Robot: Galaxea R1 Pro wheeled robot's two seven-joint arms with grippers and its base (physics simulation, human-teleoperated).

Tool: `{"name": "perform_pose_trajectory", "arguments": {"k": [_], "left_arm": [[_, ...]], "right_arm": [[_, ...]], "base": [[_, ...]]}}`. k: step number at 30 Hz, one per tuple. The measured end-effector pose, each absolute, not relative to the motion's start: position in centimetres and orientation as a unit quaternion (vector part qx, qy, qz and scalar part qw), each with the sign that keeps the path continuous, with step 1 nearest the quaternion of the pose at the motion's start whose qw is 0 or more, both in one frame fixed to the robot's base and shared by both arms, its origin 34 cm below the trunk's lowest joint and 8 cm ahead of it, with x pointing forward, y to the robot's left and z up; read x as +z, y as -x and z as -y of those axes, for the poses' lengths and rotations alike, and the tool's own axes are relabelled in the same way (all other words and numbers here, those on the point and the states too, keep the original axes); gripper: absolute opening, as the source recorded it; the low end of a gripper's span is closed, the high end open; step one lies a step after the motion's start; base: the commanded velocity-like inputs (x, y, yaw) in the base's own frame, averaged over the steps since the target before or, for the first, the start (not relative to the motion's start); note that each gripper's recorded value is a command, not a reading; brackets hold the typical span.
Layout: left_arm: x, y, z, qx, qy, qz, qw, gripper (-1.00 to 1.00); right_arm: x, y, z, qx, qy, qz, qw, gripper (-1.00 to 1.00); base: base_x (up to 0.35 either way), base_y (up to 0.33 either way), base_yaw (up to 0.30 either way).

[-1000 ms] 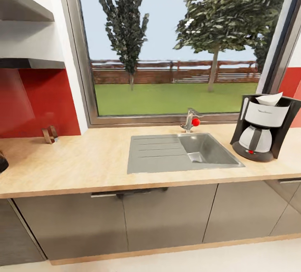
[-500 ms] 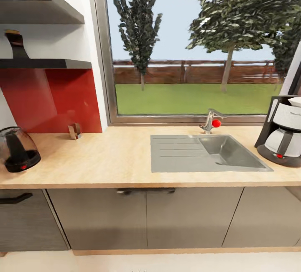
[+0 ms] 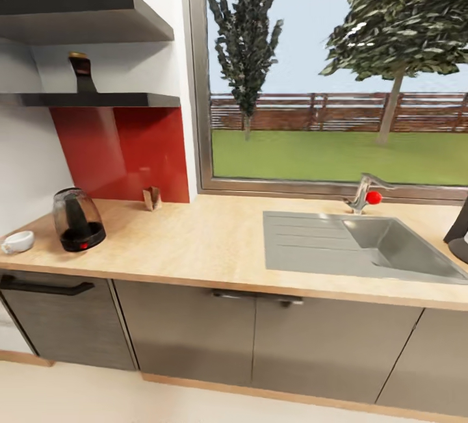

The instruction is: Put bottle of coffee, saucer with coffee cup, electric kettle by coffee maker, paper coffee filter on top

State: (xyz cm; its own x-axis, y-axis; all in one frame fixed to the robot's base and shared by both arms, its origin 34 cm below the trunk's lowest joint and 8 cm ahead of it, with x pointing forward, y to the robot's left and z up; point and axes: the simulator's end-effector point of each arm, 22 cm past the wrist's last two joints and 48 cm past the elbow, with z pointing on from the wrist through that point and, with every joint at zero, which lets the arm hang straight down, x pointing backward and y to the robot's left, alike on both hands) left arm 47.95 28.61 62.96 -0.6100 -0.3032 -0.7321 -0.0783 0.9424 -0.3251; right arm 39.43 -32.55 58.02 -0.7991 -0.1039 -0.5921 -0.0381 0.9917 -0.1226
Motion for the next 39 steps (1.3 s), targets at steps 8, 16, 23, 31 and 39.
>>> {"name": "perform_pose_trajectory", "arguments": {"k": [8, 16, 23, 31, 39], "left_arm": [[63.01, -48.03, -28.59, -0.132, 0.107, -0.887, 0.429, 1.00], [63.05, -48.06, -28.61, -0.132, 0.108, -0.887, 0.430, 1.00], [63.08, -48.10, -28.60, -0.132, 0.108, -0.886, 0.430, 1.00], [63.12, -48.16, -28.58, -0.132, 0.108, -0.886, 0.431, 1.00], [63.17, -48.25, -28.76, -0.131, 0.114, -0.885, 0.433, 1.00]], "right_arm": [[58.03, -39.42, 32.67, -0.053, 0.037, -0.947, 0.315, 1.00], [58.04, -39.42, 32.67, -0.053, 0.037, -0.947, 0.315, 1.00], [58.04, -39.41, 32.74, -0.053, 0.037, -0.947, 0.315, 1.00], [58.01, -39.33, 32.87, -0.054, 0.038, -0.947, 0.313, 1.00], [57.99, -39.33, 32.87, -0.054, 0.038, -0.947, 0.313, 1.00]], "base": [[0.000, 0.271, 0.132], [0.068, 0.304, 0.145], [0.158, 0.300, 0.055], [0.143, 0.300, 0.004], [0.024, 0.307, 0.000]]}}
